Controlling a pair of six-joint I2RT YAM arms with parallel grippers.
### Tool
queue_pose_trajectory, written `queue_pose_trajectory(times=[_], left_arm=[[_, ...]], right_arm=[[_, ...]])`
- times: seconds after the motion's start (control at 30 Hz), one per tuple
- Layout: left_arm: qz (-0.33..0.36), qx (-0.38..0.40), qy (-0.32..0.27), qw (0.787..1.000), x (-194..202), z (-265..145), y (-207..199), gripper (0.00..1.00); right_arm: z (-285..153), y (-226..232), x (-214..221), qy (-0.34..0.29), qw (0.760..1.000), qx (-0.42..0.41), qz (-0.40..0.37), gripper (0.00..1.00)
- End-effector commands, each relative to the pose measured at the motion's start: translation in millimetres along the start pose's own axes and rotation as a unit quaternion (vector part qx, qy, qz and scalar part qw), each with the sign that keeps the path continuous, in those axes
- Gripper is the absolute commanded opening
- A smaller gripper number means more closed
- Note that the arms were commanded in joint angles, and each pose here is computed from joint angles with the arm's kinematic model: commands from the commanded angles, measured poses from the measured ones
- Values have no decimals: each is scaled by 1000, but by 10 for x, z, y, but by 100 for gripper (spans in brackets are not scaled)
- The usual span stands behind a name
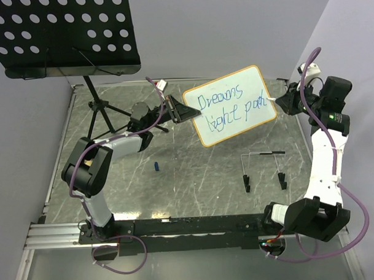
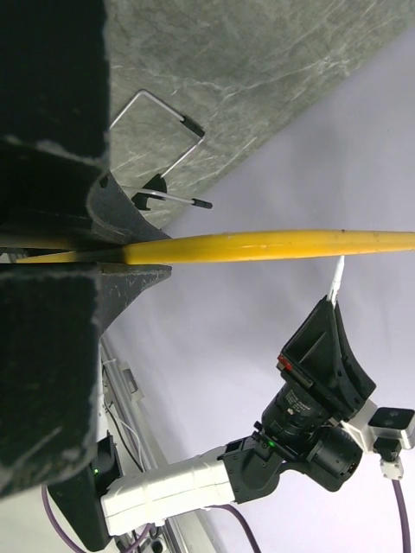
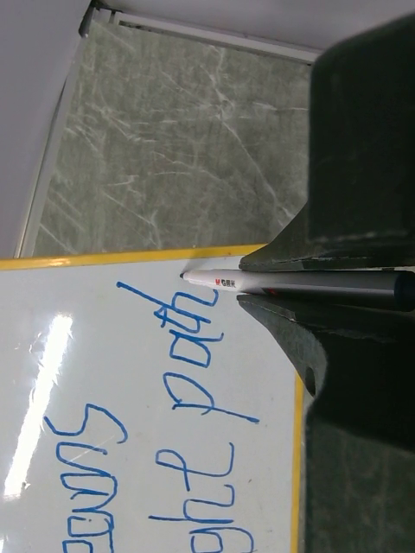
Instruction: Write a sentence on the whiteboard
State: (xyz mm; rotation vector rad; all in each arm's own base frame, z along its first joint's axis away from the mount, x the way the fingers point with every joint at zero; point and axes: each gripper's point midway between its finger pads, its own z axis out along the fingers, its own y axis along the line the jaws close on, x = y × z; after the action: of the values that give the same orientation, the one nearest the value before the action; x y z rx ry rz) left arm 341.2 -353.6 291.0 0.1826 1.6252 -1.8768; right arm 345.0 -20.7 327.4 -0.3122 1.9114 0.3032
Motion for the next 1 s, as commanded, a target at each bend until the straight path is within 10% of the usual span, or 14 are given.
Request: queue_pose_trajectory(times=[0.0,0.97], left_arm=[[65,79,-24,994,-191,30,-503,1],[68,77,-29,994,-217,45,-511,1]], right_arm=[[-6,-76,-215,-31,999,12,-20,0],[-49,31,104,6,1000,-6,-14,0]])
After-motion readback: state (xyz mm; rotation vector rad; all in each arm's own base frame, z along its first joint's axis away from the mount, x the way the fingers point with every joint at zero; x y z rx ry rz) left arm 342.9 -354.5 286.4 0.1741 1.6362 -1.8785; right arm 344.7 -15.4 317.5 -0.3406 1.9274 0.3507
